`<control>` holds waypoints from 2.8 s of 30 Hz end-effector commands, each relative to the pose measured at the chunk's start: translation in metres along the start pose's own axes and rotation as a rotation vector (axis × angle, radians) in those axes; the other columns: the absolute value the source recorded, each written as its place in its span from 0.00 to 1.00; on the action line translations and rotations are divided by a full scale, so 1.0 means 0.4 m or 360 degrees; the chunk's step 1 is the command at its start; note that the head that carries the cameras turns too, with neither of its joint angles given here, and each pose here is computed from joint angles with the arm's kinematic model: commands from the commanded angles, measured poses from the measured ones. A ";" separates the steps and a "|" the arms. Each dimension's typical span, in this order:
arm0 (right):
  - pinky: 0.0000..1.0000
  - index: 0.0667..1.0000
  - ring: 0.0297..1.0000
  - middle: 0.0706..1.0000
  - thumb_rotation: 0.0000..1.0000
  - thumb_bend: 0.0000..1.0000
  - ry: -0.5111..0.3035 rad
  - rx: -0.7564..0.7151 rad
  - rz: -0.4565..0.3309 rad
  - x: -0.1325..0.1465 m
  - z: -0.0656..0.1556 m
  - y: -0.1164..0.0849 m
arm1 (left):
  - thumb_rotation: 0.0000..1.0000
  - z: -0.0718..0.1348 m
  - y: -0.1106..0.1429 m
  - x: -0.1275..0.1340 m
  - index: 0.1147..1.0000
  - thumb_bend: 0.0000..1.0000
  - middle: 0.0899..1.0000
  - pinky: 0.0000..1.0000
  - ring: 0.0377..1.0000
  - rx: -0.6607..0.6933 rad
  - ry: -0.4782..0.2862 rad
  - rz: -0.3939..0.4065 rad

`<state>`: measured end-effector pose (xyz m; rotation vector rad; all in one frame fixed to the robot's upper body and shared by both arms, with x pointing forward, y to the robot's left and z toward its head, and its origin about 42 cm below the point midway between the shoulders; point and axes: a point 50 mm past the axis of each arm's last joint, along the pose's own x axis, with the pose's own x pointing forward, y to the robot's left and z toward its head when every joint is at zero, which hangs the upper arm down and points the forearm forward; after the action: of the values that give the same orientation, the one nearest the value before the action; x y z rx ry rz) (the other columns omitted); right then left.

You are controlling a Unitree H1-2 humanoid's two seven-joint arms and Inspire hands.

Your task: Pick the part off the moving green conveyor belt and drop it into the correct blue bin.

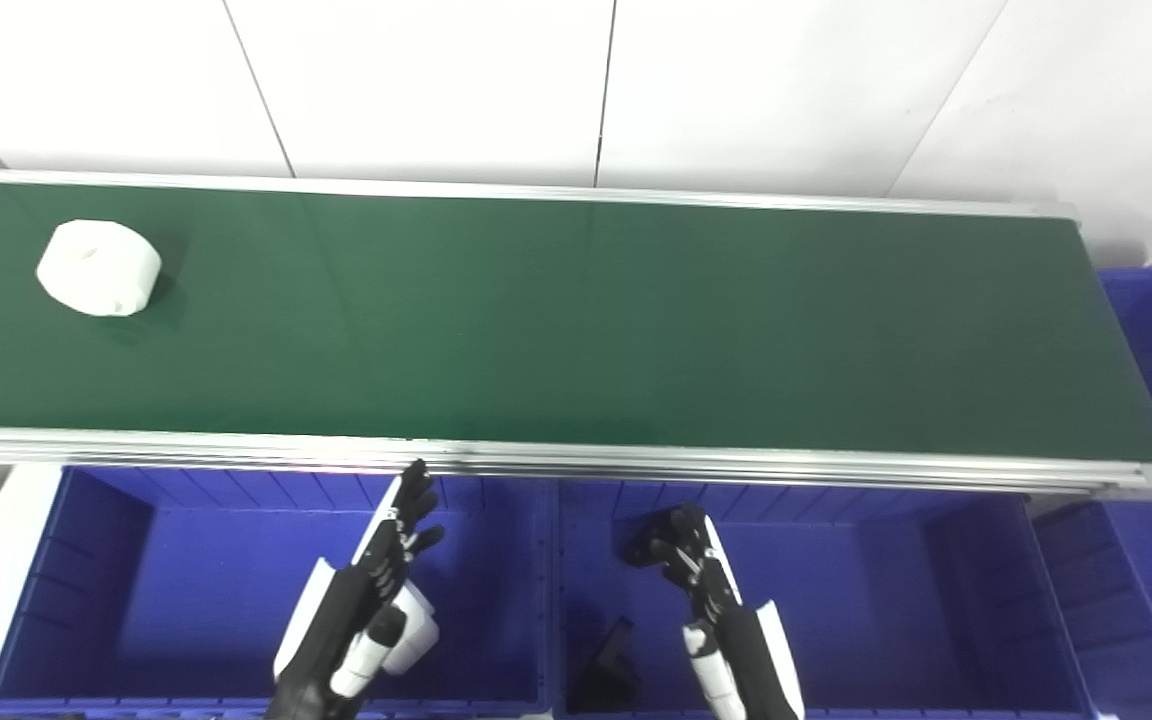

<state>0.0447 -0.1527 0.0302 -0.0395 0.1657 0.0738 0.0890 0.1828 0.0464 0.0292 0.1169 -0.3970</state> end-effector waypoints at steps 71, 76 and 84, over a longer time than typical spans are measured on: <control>1.00 1.00 0.96 1.00 1.00 0.82 -0.0101 0.0197 0.0091 0.040 -0.004 -0.039 | 0.48 0.527 0.646 0.681 0.94 1.00 0.93 0.86 0.93 0.2699 0.0124 -0.0104; 1.00 1.00 0.96 1.00 1.00 0.81 -0.0100 0.0209 0.0091 0.036 -0.003 -0.038 | 0.45 0.467 0.644 0.684 0.94 1.00 0.93 0.88 0.94 0.2685 0.0261 -0.0186; 1.00 1.00 0.96 1.00 1.00 0.81 -0.0105 0.0219 0.0092 0.034 0.000 -0.036 | 0.46 0.421 0.657 0.681 0.93 1.00 0.93 0.86 0.93 0.2790 0.0416 -0.0247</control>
<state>0.0585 -0.1689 0.0180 0.0943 0.1806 0.1224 0.4469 0.2994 0.1589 1.7685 0.0170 -0.6237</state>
